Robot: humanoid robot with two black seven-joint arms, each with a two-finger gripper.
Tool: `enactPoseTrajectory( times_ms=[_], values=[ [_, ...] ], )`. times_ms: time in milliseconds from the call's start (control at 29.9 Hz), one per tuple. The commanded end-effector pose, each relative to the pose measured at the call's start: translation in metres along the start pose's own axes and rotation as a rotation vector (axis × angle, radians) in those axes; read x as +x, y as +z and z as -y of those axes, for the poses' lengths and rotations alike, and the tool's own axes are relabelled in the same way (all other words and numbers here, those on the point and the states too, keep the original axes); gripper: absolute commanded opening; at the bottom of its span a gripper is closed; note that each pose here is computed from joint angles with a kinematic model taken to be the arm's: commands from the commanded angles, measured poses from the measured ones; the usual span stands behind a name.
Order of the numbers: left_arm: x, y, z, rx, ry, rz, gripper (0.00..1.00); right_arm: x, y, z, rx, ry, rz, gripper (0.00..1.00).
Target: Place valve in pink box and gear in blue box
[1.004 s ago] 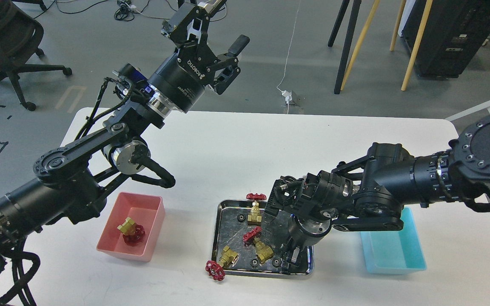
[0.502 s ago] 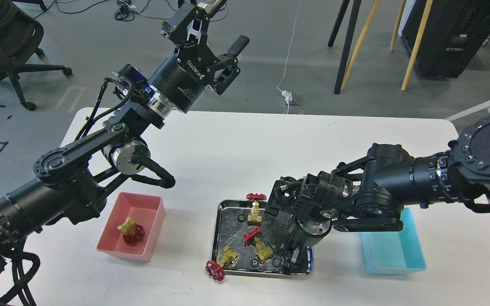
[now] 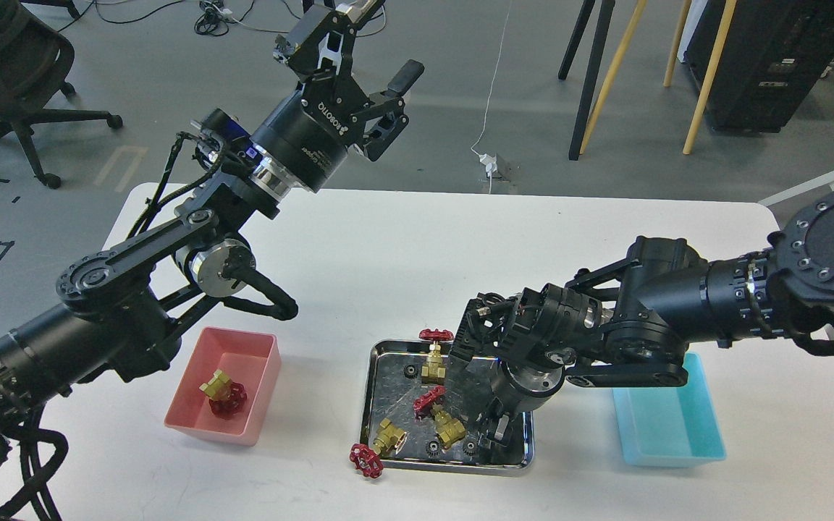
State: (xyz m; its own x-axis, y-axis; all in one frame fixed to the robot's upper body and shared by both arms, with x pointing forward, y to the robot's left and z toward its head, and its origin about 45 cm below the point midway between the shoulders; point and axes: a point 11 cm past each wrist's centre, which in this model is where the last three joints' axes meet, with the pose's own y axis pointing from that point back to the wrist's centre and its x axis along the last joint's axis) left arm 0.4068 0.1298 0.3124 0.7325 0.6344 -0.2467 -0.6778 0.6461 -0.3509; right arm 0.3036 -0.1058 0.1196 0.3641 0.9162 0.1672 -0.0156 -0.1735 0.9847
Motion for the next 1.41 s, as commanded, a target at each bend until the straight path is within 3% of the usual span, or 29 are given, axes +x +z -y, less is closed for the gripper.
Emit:
enactPoseTrajectory(
  times_ms=[0, 234, 502, 703, 1004, 1071, 1204, 1238, 1271, 1372],
  values=[
    [0.0, 0.001, 0.0, -0.001, -0.001, 0.001, 0.86, 0.003, 0.014, -0.015, -0.03, 0.019, 0.016, 0.12],
    [-0.001, 0.0, 0.001, -0.002, -0.004, -0.002, 0.86, -0.024, 0.063, -0.08, -0.128, 0.074, 0.115, 0.11],
    [-0.01, -0.005, 0.005, -0.003, -0.018, -0.023, 0.86, -0.131, 0.078, -0.132, -0.151, 0.091, 0.33, 0.11],
    [-0.017, -0.009, 0.008, -0.005, -0.028, -0.04, 0.86, -0.195, 0.081, -0.136, -0.204, 0.039, 0.393, 0.11],
    [-0.024, -0.013, 0.011, -0.006, -0.038, -0.056, 0.86, -0.208, 0.071, -0.121, -0.163, 0.033, 0.439, 0.14],
    [-0.022, -0.015, 0.009, -0.003, -0.033, -0.058, 0.86, -0.205, 0.071, -0.121, -0.157, 0.042, 0.445, 0.21],
    [-0.019, -0.017, 0.006, 0.008, -0.025, -0.05, 0.87, -0.2, 0.072, -0.122, -0.157, 0.065, 0.45, 0.55],
    [-0.018, -0.018, 0.004, 0.012, -0.022, -0.047, 0.87, -0.198, 0.073, -0.123, -0.158, 0.075, 0.455, 0.78],
    [-0.016, -0.018, 0.003, 0.014, -0.02, -0.042, 0.87, -0.197, 0.074, -0.123, -0.155, 0.084, 0.465, 0.91],
    [-0.007, -0.018, -0.003, 0.028, -0.002, -0.022, 0.87, -0.184, 0.08, -0.133, -0.139, 0.171, 0.547, 0.98]
  ],
)
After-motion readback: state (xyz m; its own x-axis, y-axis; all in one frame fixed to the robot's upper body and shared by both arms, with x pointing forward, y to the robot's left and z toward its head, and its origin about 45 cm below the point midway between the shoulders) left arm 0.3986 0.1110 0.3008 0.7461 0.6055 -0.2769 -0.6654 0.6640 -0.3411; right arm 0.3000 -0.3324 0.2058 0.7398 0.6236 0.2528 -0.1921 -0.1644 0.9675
